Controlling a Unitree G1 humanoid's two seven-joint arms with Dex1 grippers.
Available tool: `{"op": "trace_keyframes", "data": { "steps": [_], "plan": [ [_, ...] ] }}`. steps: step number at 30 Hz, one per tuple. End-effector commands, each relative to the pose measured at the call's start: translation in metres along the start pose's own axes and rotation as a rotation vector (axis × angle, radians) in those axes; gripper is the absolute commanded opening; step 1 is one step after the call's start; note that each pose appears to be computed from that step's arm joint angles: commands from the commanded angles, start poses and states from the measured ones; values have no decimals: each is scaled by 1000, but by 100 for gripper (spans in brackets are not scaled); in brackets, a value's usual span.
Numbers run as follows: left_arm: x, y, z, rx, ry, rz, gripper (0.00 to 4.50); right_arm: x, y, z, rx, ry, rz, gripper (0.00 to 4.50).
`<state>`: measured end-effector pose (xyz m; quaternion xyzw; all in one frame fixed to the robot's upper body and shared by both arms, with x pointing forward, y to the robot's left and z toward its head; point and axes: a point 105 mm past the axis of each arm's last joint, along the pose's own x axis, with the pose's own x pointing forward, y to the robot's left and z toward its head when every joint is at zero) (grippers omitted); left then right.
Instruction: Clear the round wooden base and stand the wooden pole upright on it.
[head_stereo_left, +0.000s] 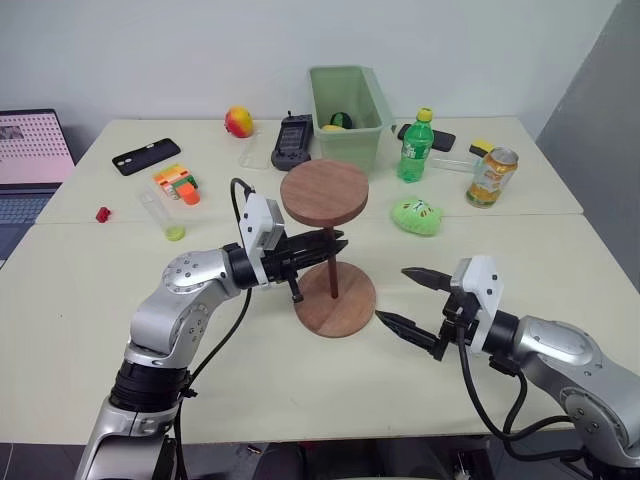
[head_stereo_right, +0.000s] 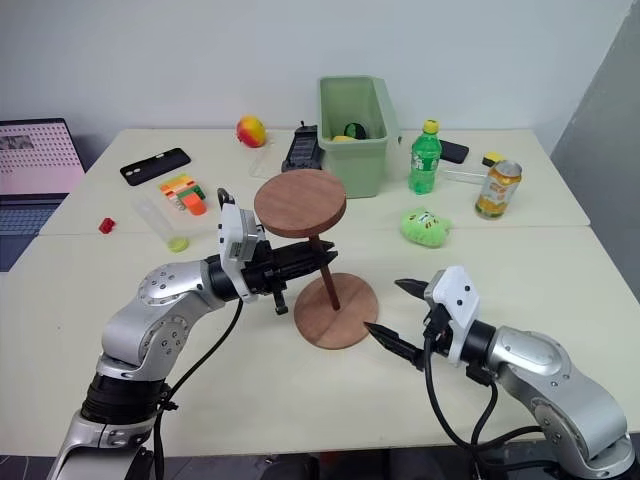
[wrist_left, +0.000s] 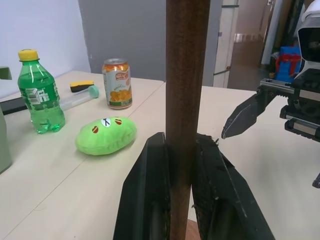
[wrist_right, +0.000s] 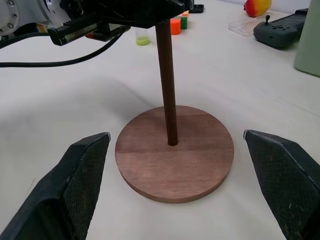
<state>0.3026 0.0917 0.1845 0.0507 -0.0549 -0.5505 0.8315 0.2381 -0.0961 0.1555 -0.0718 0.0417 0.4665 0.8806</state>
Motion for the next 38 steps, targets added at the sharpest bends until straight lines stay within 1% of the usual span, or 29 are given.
{"op": "trace_keyframes", "data": {
  "steps": [1,5,7,8,15,16,17,19,21,24,25,30,32,33,36,37,38],
  "plan": [
    [-13,7,-44,-96,156,59,25,-2,2,9,-32,-32,-2,450],
    [-13,8,-41,-95,139,57,25,-2,2,9,-32,-32,-2,450],
    [-12,9,-39,-104,124,57,95,-1,2,9,-31,-32,-2,450],
    [-12,9,-37,-107,119,57,104,-1,1,9,-31,-32,-3,450],
    [-18,11,-35,-136,113,45,250,0,0,9,-31,-34,-1,450],
    [-19,11,-35,-143,110,42,265,1,0,9,-31,-35,-1,450],
    [-20,10,-34,-149,105,38,290,1,-1,10,-30,-36,0,450],
    [-21,8,-34,-167,102,31,321,2,0,10,-30,-37,4,450],
    [-22,5,-34,-178,99,13,374,2,0,10,-30,-38,5,450],
    [-37,3,-26,-178,124,-33,441,-1,-3,11,-40,-28,11,450],
    [-44,5,-22,-175,142,-47,448,-3,-5,11,-47,-21,15,450],
    [-71,19,-6,-109,244,-48,448,-15,-20,15,-69,7,31,450],
    [-85,31,-2,30,366,-4,448,-21,-32,20,-83,13,28,450],
    [-91,36,0,69,414,21,448,-23,-36,22,-86,15,30,450],
    [-107,51,-7,112,570,76,448,-30,-45,20,-90,34,50,450],
    [-109,54,-7,118,574,81,448,-31,-47,19,-96,40,51,450],
    [-109,55,-5,87,551,78,448,-31,-49,18,-103,44,49,450]
  ]
}}
